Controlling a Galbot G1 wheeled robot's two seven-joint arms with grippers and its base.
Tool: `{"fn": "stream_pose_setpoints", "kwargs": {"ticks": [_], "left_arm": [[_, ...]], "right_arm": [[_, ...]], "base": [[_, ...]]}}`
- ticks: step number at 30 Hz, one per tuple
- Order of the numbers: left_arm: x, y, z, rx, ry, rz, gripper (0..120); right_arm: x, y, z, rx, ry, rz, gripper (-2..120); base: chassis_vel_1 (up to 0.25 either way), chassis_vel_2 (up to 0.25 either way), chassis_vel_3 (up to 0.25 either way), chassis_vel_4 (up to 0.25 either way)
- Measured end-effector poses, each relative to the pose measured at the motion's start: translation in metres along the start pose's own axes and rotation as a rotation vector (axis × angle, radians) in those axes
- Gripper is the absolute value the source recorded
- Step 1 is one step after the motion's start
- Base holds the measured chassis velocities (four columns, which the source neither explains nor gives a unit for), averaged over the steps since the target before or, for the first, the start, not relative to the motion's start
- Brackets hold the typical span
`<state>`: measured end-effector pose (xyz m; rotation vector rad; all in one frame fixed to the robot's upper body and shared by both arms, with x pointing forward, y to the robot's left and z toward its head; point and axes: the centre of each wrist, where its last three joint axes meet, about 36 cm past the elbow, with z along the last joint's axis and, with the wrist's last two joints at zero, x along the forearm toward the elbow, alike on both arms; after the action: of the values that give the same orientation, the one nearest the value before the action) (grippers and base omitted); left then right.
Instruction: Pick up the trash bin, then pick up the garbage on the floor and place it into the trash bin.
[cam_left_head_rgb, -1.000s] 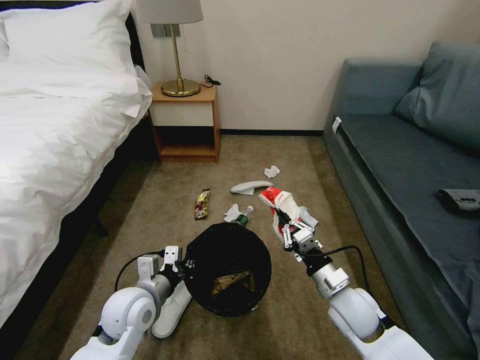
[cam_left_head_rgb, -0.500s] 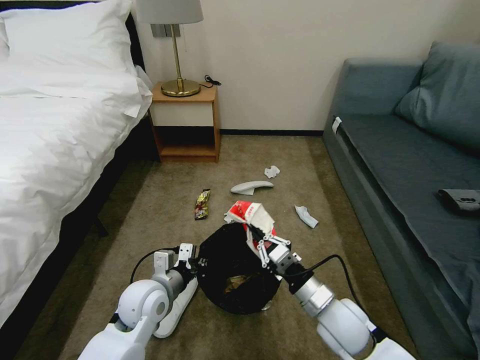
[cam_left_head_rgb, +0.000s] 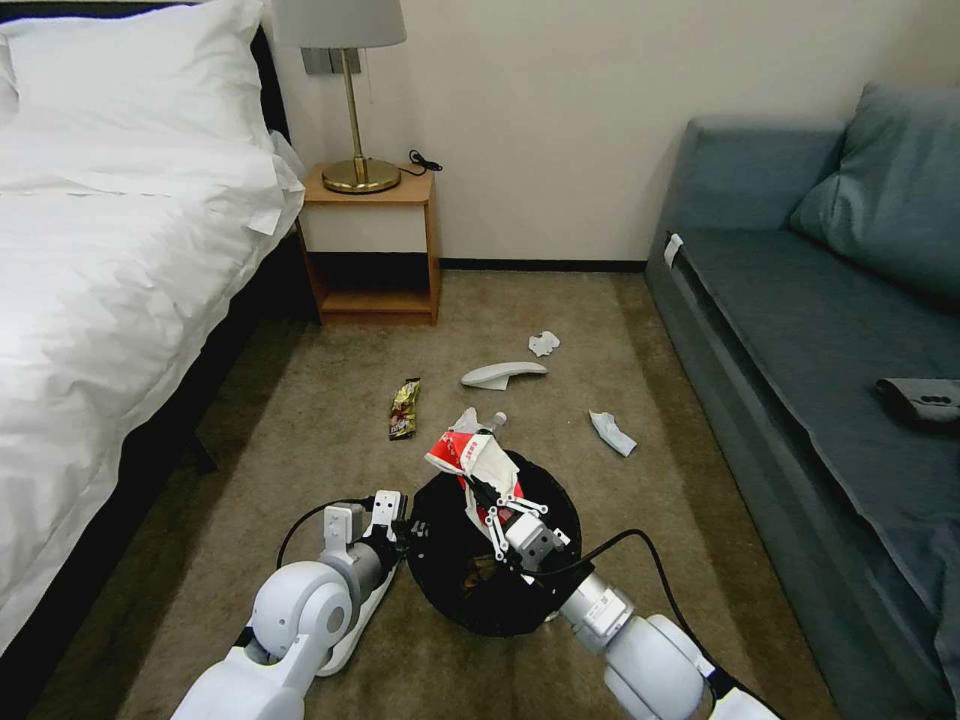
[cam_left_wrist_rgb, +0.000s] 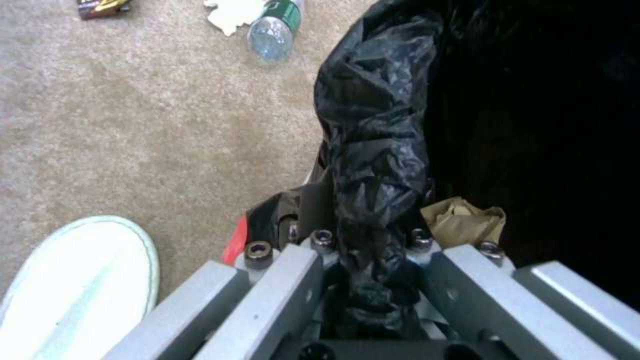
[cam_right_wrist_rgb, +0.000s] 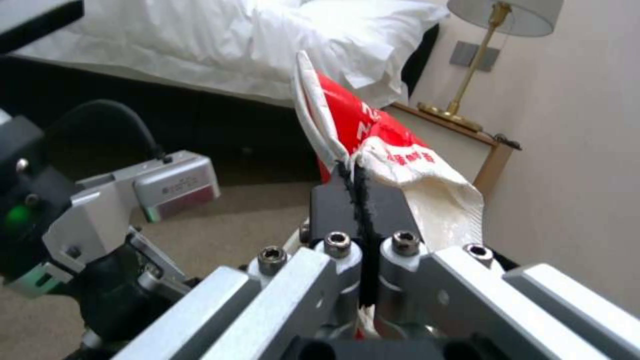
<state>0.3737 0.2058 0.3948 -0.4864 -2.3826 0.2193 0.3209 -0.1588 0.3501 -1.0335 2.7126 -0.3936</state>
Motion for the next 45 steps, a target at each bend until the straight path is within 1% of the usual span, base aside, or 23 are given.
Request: {"fn": "stream_pose_setpoints", "kwargs": {"ticks": [4,6,11,17,22,28,30,31,33,34,36,37,39,40,42,43,44,45], "left_arm": [[0.002,-0.001,-0.001,-0.002,-0.006,0.001,2],[0.007,0.002,-0.005,-0.003,-0.018,-0.005,2],[0.010,0.003,-0.007,-0.002,-0.029,-0.010,2],[0.013,0.004,-0.008,0.001,-0.038,-0.014,2],[0.018,0.008,-0.007,0.007,-0.042,-0.023,2],[0.020,0.011,-0.009,0.006,-0.051,-0.032,2],[0.020,0.012,-0.010,0.006,-0.054,-0.032,2],[0.020,0.012,-0.010,0.006,-0.054,-0.032,2],[0.019,0.012,-0.010,0.008,-0.055,-0.032,2],[0.019,0.012,-0.010,0.008,-0.055,-0.032,2],[0.018,0.011,-0.010,0.008,-0.054,-0.030,2],[0.018,0.011,-0.010,0.008,-0.054,-0.030,2],[0.017,0.009,-0.009,0.009,-0.052,-0.026,2],[0.017,0.009,-0.009,0.009,-0.052,-0.026,2],[0.016,0.007,-0.008,0.011,-0.050,-0.022,2],[0.016,0.007,-0.008,0.011,-0.050,-0.022,2],[0.016,0.007,-0.007,0.011,-0.048,-0.022,2],[0.015,0.007,-0.007,0.011,-0.047,-0.023,2]], "right_arm": [[0.001,0.000,0.004,-0.001,0.007,0.004,0],[0.004,-0.002,0.007,0.002,0.016,0.012,0],[0.006,-0.001,0.012,-0.005,0.028,0.025,0],[0.008,0.002,0.017,-0.007,0.034,0.030,0],[0.009,0.004,0.021,-0.013,0.044,0.040,0],[0.009,0.008,0.022,-0.019,0.048,0.049,0],[0.009,0.012,0.023,-0.019,0.053,0.048,9],[0.009,0.012,0.023,-0.019,0.053,0.048,9],[0.010,0.015,0.023,-0.017,0.055,0.042,22],[0.010,0.015,0.023,-0.017,0.055,0.042,22],[0.009,0.015,0.023,-0.015,0.055,0.042,30],[0.009,0.015,0.023,-0.015,0.055,0.042,30],[0.008,0.014,0.022,-0.015,0.057,0.047,44],[0.008,0.014,0.022,-0.015,0.057,0.047,44],[0.007,0.016,0.022,-0.022,0.062,0.053,52],[0.007,0.016,0.022,-0.022,0.062,0.053,52],[0.006,0.016,0.022,-0.023,0.062,0.054,59],[0.006,0.017,0.022,-0.024,0.062,0.054,62]], "base": [[0.000,0.000,0.000,0.000],[0.000,0.000,0.000,0.000],[0.000,0.000,0.000,0.000],[0.000,0.000,0.000,0.000],[0.000,0.000,0.000,0.000],[0.000,0.000,0.000,0.000],[0.000,0.000,0.000,0.000],[0.000,0.000,0.000,0.000],[0.000,0.000,0.000,0.000],[0.000,0.000,0.000,0.000],[0.000,0.000,0.000,0.000],[0.000,0.000,0.000,0.000],[0.000,0.000,0.000,0.000],[0.000,0.000,0.000,0.000],[0.000,0.000,0.000,0.000],[0.000,0.000,0.000,0.000],[0.000,0.000,0.000,0.000],[0.000,0.000,0.000,0.000]]}}
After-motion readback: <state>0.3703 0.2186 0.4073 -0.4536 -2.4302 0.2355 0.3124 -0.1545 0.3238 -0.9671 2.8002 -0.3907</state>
